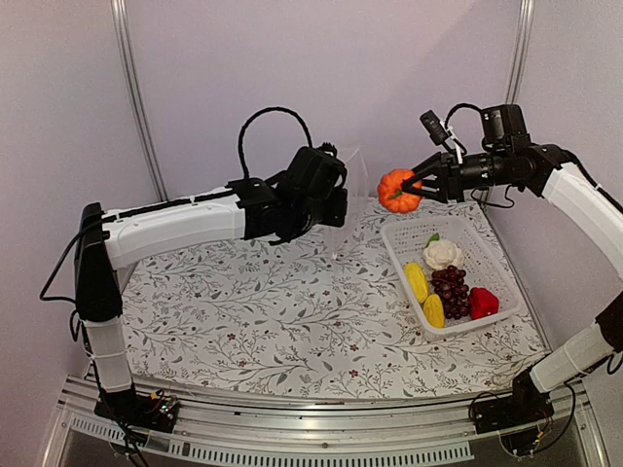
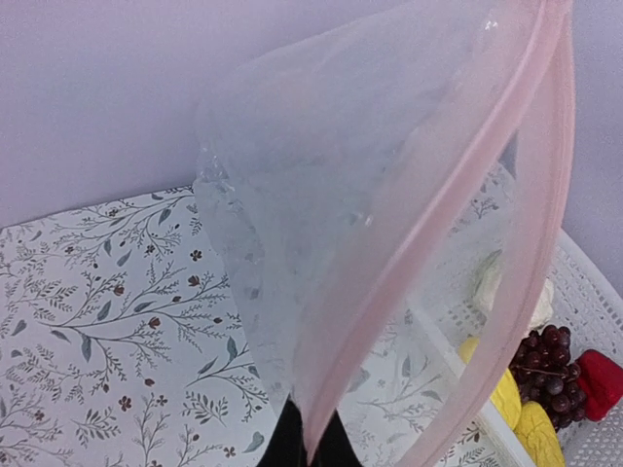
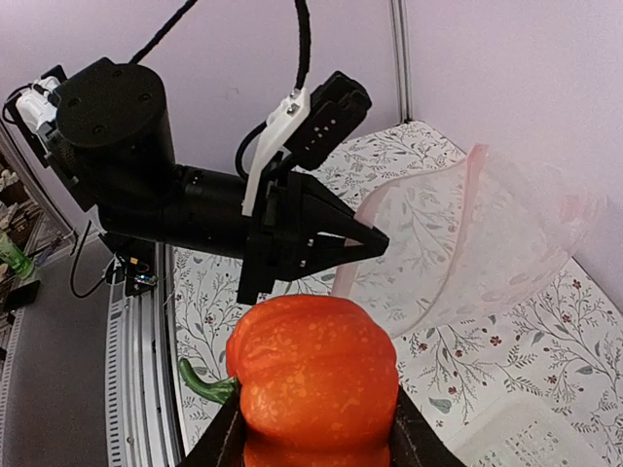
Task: Place the food in the zip-top bag and seal the zipper
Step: Place the fake vegetable in the zipper food storage bag.
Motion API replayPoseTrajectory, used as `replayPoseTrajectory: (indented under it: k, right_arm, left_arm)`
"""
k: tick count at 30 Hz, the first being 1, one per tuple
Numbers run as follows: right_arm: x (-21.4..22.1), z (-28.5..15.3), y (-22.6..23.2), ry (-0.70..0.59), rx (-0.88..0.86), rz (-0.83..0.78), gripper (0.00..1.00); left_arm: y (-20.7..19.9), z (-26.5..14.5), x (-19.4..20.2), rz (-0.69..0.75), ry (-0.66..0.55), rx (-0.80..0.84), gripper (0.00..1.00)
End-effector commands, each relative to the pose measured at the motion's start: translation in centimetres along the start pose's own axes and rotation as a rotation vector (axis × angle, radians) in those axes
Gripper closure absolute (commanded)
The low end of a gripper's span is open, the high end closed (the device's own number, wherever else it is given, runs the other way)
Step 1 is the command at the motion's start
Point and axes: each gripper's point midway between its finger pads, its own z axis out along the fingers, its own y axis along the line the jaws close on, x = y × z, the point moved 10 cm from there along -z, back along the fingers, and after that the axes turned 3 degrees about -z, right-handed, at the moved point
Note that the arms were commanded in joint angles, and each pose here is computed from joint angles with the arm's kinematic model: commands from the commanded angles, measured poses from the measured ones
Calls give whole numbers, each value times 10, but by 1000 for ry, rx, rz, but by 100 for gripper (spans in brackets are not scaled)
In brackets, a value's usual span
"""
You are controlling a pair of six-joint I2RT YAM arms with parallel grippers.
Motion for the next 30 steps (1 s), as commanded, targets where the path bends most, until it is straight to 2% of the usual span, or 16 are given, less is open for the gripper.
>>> replayPoseTrajectory:
  k: [1,5,11,16,20,30]
  right_arm:
    - [-20,19,0,-65,-96,-5,81]
    - [-19,40,-9,-65,-146,43,81]
    - [-8,69,-31,-27,-119,124,81]
    - [1,85,-55,10,9,169,81]
    - [6,96,-64,29,37,210,81]
    - [14,128,-68,122,164,249,80]
  left_arm:
    - [-2,2,-10,-42,-25,29,100]
    - [-1,0,-12,-51,-31,33,100]
    - [1,-5,-12,-54,-35,39,100]
    - [3,-8,-11,-55,-37,52,100]
    - [2,-8,-10,-54,-34,64,100]
    - [-2,-6,-9,-65,-28,99,100]
